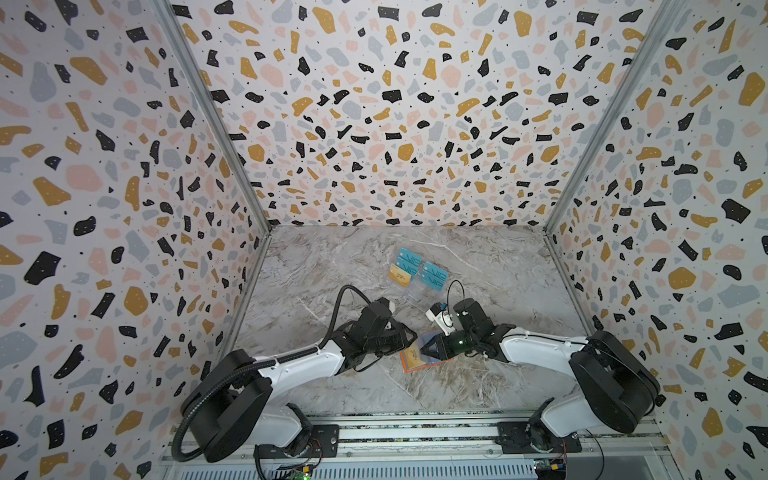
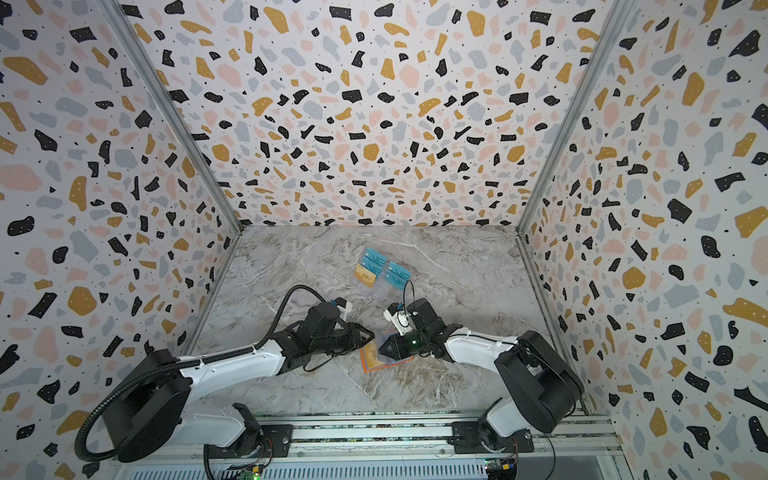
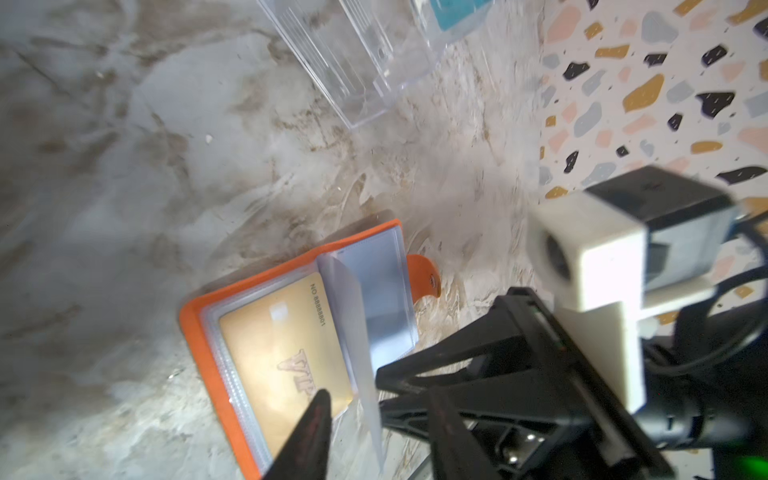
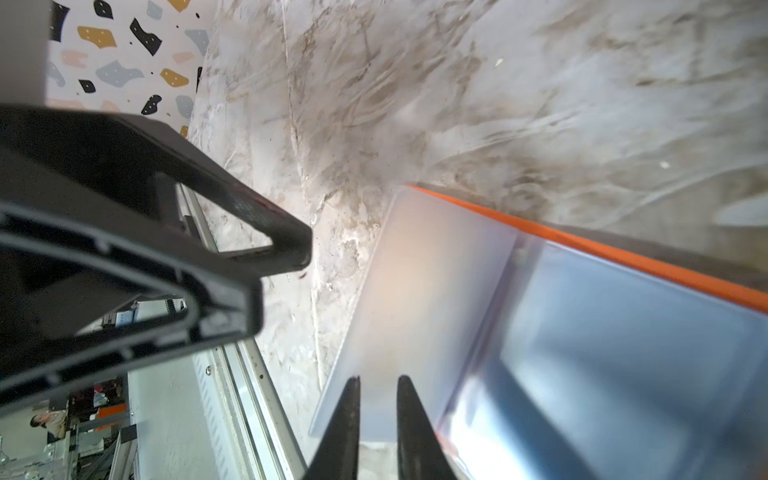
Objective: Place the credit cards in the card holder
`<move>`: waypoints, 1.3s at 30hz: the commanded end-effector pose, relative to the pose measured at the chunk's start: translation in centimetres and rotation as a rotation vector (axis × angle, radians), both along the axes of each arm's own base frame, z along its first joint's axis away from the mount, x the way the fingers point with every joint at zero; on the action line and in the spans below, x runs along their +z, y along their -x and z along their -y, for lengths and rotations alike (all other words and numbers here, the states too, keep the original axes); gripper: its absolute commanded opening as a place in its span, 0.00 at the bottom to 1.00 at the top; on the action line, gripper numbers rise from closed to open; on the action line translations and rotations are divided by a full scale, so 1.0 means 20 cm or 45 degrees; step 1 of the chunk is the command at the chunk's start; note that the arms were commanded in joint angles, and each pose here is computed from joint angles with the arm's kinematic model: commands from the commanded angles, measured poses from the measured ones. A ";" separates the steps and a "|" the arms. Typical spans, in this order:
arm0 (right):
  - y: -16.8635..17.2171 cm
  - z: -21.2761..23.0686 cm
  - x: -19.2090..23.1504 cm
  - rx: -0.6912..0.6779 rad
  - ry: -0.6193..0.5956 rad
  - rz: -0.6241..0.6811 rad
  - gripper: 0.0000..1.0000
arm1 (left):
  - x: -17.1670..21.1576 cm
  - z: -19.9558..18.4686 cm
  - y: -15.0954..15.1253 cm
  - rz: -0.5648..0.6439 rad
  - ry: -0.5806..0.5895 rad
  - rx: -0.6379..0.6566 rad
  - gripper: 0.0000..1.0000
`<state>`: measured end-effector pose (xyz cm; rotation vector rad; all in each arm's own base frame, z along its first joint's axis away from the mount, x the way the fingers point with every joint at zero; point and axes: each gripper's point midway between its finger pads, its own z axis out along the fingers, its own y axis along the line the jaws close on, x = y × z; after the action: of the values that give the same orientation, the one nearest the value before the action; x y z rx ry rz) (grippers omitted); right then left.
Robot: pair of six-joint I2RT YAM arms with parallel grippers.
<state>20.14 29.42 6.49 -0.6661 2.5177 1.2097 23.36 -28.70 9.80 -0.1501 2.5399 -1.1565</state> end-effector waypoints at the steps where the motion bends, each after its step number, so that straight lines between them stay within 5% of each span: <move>1: -0.02 -0.03 -0.02 0.004 0.008 0.004 0.19 | -0.06 -0.05 0.01 -0.017 -0.051 0.015 0.36; 11: -0.03 -0.04 -0.10 -0.039 0.057 -0.007 0.20 | -0.24 -0.11 0.05 -0.096 -0.170 0.012 0.40; 21: 0.00 -0.06 -0.11 -0.081 0.039 -0.083 0.22 | -0.35 -0.08 0.03 -0.118 -0.235 -0.045 0.30; 39: 0.00 -0.15 -0.11 -0.143 -0.021 -0.153 0.21 | -0.18 -0.04 -0.06 -0.063 -0.132 -0.079 0.33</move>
<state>19.85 32.10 3.58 -0.4547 2.6175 1.2735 24.19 -26.64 4.62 -0.1092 2.7017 -0.9706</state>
